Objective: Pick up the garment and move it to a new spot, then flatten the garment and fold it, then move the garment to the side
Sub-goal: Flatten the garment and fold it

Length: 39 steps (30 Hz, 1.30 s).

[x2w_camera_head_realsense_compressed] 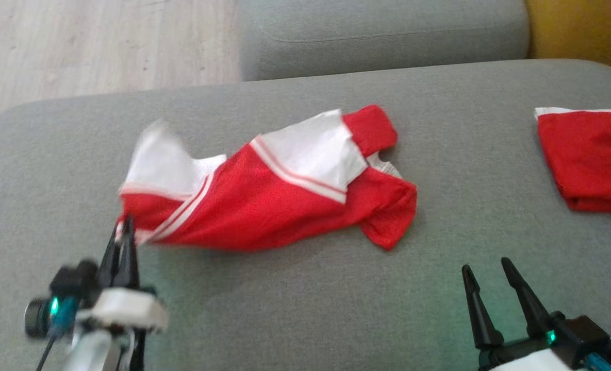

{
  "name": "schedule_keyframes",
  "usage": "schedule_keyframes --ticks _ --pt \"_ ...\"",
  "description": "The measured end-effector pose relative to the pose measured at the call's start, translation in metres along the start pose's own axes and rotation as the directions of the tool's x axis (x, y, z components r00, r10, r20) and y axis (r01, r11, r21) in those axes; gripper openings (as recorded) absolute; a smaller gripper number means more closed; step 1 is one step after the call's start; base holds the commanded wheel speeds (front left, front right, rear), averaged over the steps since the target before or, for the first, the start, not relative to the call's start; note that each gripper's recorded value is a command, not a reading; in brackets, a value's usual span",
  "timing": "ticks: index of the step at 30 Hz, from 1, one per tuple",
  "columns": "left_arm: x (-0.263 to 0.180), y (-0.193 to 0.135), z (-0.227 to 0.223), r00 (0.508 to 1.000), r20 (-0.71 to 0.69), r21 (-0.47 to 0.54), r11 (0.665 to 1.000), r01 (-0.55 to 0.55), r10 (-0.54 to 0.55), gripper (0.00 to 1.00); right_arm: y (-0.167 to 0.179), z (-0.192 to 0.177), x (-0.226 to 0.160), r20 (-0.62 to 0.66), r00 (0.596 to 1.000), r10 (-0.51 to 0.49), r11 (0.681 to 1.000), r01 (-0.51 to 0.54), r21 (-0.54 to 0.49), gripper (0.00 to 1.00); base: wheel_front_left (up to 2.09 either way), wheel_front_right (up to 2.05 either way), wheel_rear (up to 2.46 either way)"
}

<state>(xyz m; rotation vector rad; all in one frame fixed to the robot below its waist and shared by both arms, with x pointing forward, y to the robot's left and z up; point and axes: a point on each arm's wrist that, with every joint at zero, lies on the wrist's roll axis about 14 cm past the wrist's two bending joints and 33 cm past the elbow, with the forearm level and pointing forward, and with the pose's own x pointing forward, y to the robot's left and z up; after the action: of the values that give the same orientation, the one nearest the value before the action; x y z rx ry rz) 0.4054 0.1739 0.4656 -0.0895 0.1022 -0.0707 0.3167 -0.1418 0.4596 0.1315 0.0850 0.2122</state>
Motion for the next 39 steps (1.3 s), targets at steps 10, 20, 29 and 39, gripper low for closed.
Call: schedule_keyframes --ticks 10,20,29,39 --pt "-0.064 0.043 -0.035 0.983 -0.076 -0.015 0.986 -0.167 0.165 1.0 0.014 -0.006 0.001 -0.02 0.998 0.053 0.999 -0.053 -0.001 1.0 0.0 0.0 0.0" --pt "-0.06 0.004 0.007 0.992 0.079 0.115 0.988 -0.104 0.095 1.0 0.024 -0.01 0.0 -0.034 0.995 0.092 0.996 -0.093 -0.013 1.0 0.0 0.0 0.0" --pt "-0.067 -0.042 0.048 0.973 0.229 0.122 0.991 -0.055 0.026 1.0 0.039 -0.04 0.015 -0.138 0.977 0.165 0.986 -0.168 -0.013 1.0 0.0 0.0 0.0" --pt "-0.091 -0.051 0.047 0.968 0.243 0.113 0.989 -0.09 0.06 1.0 0.045 -0.077 0.061 -0.278 0.939 0.201 0.976 -0.215 -0.021 1.0 0.0 0.0 0.0"
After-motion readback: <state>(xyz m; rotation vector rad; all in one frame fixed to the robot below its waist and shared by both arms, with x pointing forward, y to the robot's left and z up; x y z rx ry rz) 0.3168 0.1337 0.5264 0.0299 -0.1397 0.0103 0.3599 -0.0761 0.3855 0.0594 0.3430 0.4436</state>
